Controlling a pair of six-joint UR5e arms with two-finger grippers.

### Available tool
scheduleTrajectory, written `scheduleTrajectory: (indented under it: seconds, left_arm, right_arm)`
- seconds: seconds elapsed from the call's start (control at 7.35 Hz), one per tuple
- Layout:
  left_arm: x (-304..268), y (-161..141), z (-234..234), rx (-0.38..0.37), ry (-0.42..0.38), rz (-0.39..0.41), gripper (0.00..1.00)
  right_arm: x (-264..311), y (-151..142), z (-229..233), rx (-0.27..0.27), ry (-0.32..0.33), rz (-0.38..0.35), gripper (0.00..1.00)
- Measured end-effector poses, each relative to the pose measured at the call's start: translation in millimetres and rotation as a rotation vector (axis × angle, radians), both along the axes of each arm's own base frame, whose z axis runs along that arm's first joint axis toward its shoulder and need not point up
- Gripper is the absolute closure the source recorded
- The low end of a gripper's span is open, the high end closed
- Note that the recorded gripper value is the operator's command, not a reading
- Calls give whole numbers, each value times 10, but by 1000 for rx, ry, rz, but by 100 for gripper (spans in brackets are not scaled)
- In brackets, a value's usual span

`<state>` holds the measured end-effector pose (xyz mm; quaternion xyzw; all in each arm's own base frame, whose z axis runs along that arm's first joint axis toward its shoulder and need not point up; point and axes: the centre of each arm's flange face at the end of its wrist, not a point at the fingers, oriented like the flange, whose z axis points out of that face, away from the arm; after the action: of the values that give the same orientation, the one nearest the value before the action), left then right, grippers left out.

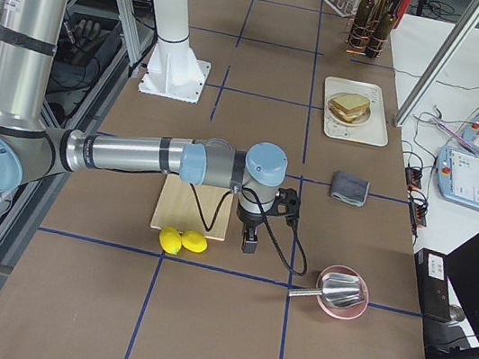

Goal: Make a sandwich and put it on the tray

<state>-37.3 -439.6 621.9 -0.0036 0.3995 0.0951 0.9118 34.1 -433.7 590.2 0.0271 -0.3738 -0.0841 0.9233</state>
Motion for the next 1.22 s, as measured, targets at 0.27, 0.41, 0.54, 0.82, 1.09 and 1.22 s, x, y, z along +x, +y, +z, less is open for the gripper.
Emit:
scheduleTrajectory:
  seconds: [0.27,0.41,0.54,0.82,1.09,1.22]
  left_arm:
    - [-63,42,-16,-15,1,9,0]
    - [-171,63,-20,-11,3,2,0]
    - [-269,85,-4,-9,4,-9,0]
    - [-330,84,5,-6,5,-17,0]
    - [-333,57,30,-8,6,-16,0]
    - [-334,34,50,-12,6,-16,0]
  right_arm:
    - [-3,-5,0,-7,-3,5,0]
    - [-7,-5,-5,-11,-9,8,0]
    - [-13,-5,-12,-16,-17,14,0]
    - [-20,-15,-31,-18,-27,21,0]
    - [-25,-56,-76,-8,-30,20,0]
    - [-26,-71,-92,-4,-31,19,0]
